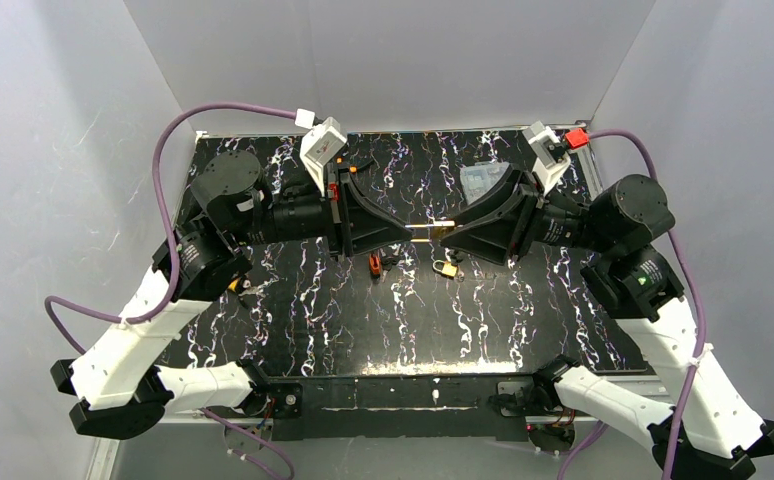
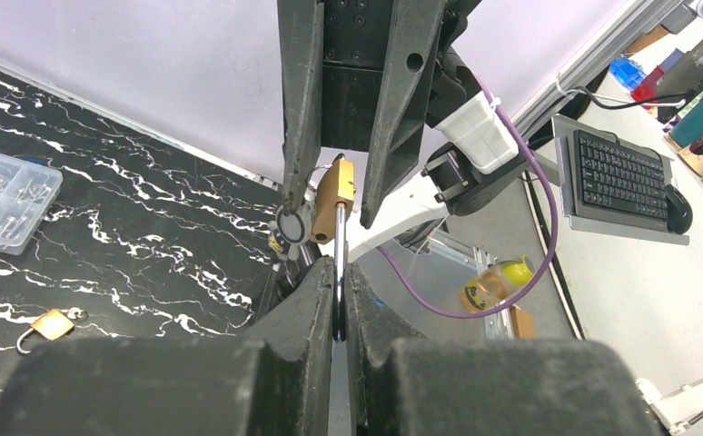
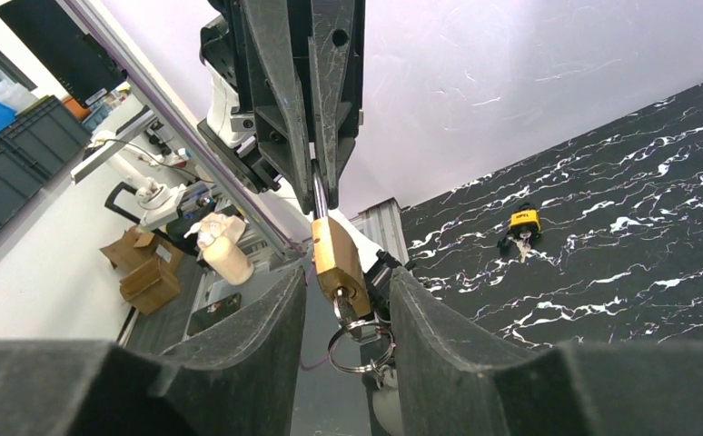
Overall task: Lock with the key
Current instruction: Lock the lock.
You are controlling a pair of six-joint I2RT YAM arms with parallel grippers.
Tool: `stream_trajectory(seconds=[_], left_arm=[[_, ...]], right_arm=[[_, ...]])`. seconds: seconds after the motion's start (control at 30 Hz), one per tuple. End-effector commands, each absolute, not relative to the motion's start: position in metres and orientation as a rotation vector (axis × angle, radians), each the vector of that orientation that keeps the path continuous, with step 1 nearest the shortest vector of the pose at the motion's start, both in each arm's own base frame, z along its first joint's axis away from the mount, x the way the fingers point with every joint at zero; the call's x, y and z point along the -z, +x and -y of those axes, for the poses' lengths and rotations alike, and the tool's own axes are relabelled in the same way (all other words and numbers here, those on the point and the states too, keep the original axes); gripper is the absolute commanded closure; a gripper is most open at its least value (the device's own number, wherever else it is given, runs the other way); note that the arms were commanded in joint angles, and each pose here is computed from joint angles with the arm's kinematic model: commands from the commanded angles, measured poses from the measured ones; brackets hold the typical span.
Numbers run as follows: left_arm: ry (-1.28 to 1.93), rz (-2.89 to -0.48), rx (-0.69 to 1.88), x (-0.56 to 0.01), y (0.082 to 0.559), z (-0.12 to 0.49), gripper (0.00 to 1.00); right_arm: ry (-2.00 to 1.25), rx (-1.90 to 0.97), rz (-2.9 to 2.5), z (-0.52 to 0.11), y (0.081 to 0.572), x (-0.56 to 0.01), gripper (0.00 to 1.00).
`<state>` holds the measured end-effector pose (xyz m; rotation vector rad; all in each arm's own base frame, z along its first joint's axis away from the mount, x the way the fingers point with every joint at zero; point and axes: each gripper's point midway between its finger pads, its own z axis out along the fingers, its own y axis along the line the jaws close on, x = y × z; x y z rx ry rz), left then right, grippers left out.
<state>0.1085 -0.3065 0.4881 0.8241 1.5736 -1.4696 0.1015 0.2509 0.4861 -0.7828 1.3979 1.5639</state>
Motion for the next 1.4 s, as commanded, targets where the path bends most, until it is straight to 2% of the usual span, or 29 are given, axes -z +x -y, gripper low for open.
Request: stream_trajectory(seconds=[0.0,0.43,0.53,0.7,0.73,0.8,0.87,0.97,1.2,1.37], left_arm=[[0.799,-1.504,1.474,-0.511,0.107,0.303,1.00],[0.799,-1.537,1.475,-0.505,0.112,0.310,1.00],[0.798,-1.536,1.473,-0.505,0.112,0.309,1.00],[0.804,-1.566,1.456,-0.500,0.111,0.307,1.00],[0.804,-1.572,1.450,-0.499,0.111,0.306,1.00],[0.804,-1.584,1.437,-0.497,0.110,0.302,0.87],[0.804,-1.586,1.428,-0.497,0.108,0.298,0.80],[0.803,-1.582,1.418,-0.497,0.104,0.292,0.75],[0.808,-1.586,1.419,-0.497,0.103,0.290,0.75],[0.816,-1.584,1.419,-0.496,0.103,0.291,0.79]], right_arm=[[-0.821,-1.551,-1.298,-0.245,0.091,-0.500,0.57],[-0.822,-1.570,-1.302,-0.247,0.090,-0.502,0.60],[-0.803,-1.563,-1.319,-0.247,0.093,-0.500,0.71],[-0.778,-1.569,-1.333,-0.246,0.094,-0.501,0.98],[-0.773,-1.576,-1.338,-0.246,0.094,-0.501,0.99],[-0.775,-1.599,-1.334,-0.247,0.091,-0.503,0.99],[-0.771,-1.618,-1.338,-0.246,0.089,-0.503,0.99],[-0.768,-1.624,-1.321,-0.245,0.087,-0.507,0.99],[-0.766,-1.639,-1.317,-0.246,0.088,-0.509,0.99],[-0.758,-1.638,-1.325,-0.247,0.090,-0.509,0.99]])
